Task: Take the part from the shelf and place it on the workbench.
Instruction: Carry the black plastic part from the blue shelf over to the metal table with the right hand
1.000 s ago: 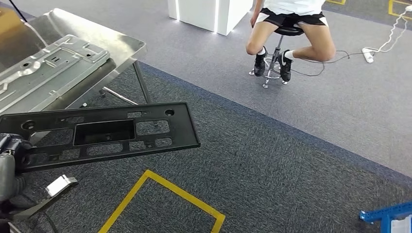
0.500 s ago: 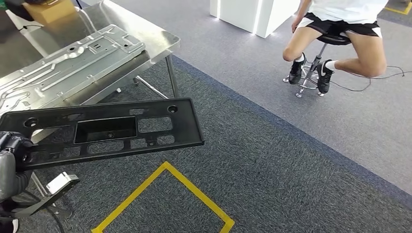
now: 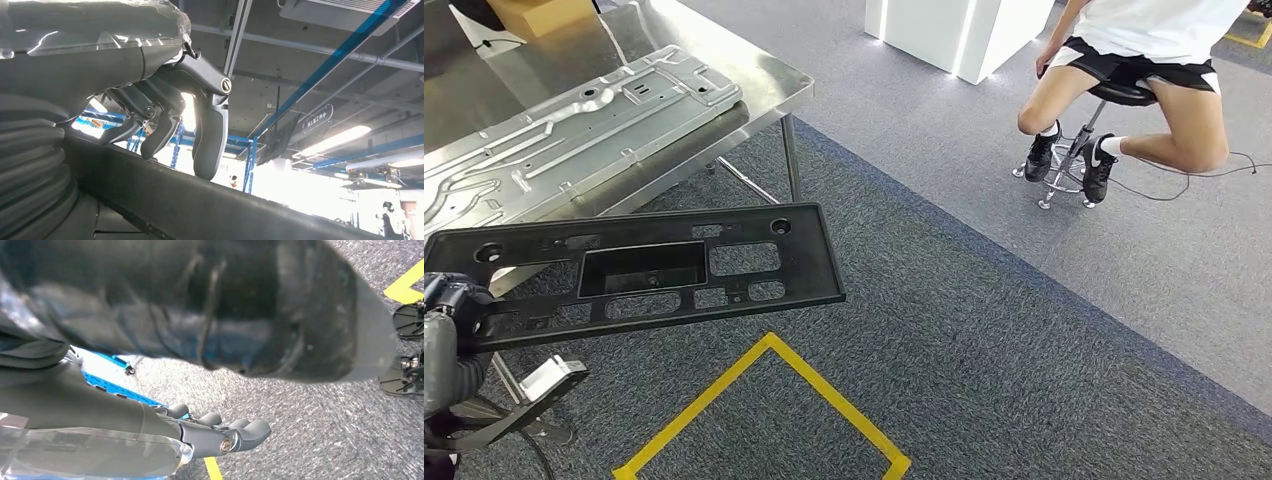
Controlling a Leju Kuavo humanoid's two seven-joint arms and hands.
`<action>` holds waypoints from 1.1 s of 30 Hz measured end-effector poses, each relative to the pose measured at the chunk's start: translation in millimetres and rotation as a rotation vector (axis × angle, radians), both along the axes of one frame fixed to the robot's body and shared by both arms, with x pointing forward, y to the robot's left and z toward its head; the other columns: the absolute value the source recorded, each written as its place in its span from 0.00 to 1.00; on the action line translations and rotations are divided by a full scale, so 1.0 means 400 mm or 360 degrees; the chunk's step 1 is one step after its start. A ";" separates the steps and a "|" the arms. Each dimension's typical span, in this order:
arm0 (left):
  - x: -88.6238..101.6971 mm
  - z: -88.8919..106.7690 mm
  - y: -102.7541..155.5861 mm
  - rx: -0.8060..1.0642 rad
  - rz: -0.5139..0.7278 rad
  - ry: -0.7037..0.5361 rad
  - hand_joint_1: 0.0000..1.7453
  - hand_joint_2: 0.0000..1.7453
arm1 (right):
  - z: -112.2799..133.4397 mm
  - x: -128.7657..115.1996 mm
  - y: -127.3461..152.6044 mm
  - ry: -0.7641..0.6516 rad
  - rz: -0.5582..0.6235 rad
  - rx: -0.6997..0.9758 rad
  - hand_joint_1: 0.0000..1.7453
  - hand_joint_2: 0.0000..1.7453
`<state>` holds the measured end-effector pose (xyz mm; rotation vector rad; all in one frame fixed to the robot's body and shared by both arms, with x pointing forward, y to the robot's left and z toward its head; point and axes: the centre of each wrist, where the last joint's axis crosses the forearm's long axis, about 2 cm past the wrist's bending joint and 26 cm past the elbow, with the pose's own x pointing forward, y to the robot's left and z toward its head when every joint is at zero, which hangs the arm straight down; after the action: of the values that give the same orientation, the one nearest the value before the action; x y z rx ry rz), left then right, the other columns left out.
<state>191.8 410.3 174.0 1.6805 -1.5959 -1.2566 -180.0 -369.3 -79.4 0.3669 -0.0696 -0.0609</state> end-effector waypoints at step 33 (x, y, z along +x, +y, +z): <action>0.013 0.006 -0.014 -0.0031 -0.0043 -0.0011 1.00 1.00 | -0.002 0.006 0.000 -0.0002 -0.0008 0.0002 0.00 0.00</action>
<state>197.0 404.5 176.4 1.6586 -1.6350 -1.2458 -177.6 -369.2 -80.1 0.3678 -0.0718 -0.0654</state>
